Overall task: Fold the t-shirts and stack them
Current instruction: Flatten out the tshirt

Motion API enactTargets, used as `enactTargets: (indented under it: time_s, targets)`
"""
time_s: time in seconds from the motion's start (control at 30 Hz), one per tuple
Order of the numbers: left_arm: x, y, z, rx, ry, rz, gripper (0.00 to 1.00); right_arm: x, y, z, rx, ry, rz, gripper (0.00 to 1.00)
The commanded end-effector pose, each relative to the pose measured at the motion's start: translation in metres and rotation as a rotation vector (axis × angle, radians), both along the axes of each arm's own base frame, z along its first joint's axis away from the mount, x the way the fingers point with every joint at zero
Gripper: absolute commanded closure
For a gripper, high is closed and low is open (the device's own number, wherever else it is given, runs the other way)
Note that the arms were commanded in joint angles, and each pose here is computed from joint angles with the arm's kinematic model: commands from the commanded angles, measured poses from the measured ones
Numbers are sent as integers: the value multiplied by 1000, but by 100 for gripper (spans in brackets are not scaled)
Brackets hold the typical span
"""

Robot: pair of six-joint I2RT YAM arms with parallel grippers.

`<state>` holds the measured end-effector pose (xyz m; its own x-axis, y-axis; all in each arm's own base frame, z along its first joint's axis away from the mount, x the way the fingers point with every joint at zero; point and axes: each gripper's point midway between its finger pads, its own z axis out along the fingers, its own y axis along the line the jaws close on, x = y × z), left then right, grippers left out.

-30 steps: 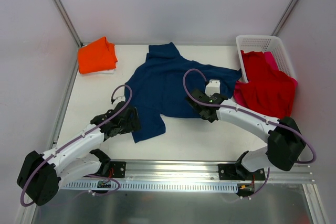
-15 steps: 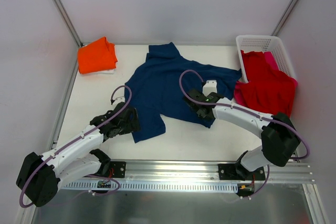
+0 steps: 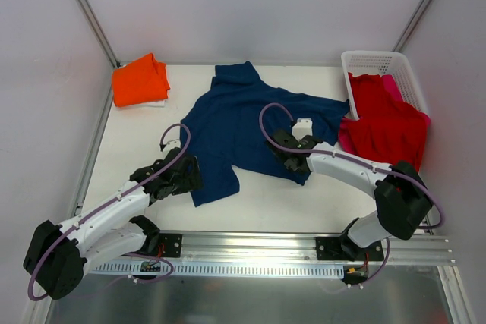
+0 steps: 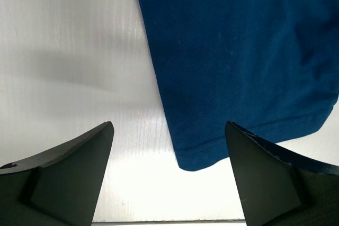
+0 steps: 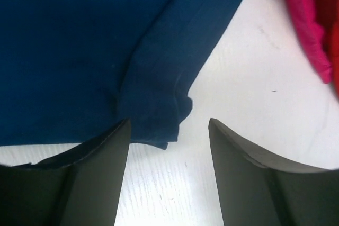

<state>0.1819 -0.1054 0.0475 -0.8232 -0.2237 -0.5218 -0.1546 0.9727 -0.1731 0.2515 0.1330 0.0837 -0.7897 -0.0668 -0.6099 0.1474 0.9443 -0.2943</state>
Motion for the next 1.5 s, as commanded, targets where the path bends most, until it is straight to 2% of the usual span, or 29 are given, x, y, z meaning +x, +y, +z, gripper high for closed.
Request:
enactTargets:
  time_s: [0.0,0.13,0.33,0.37,0.43,0.47,0.57,0.7,0.73,0.83,0.93,1.0,1.27,1.33,1.47]
  targets:
    - [2,0,6,5,-21,-8,13,-11,6,-9,103,8,-6,35]
    - [3,0,5,14,-24,-8,13,-20,-4,-23,91,17,-30,37]
    - [2,-2,4,17,-19,-25,13,-22,1,-33,109,42,-33,54]
    - [2,-3,5,14,-22,-29,13,-22,3,-36,113,48,-32,59]
    - [2,-3,5,14,-23,-32,13,-20,4,-37,110,51,-31,63]
    - [2,-3,5,15,-20,-34,13,-20,5,-37,107,53,-30,69]
    - [2,-4,4,18,-17,-40,13,-19,6,-38,100,57,-27,72]
    - [2,-5,5,15,-24,-42,13,-19,5,-38,96,57,-28,68]
    - [1,-5,4,15,-24,-43,13,-19,4,-37,94,56,-29,59]
    - [1,-5,4,17,-25,-43,13,-20,-2,-35,77,49,-38,42]
    - [1,-5,3,21,-24,-45,13,-22,-7,-33,60,42,-43,39]
    - [2,-6,3,21,-27,-46,13,-22,-9,-33,58,34,-48,39]
    - [1,-5,3,23,-27,-48,13,-22,-8,-38,61,38,-50,61]
    - [2,-6,4,21,-28,-48,13,-22,-8,-41,57,47,-46,64]
    - [1,-6,3,22,-25,-49,13,-22,-8,-43,58,48,-47,64]
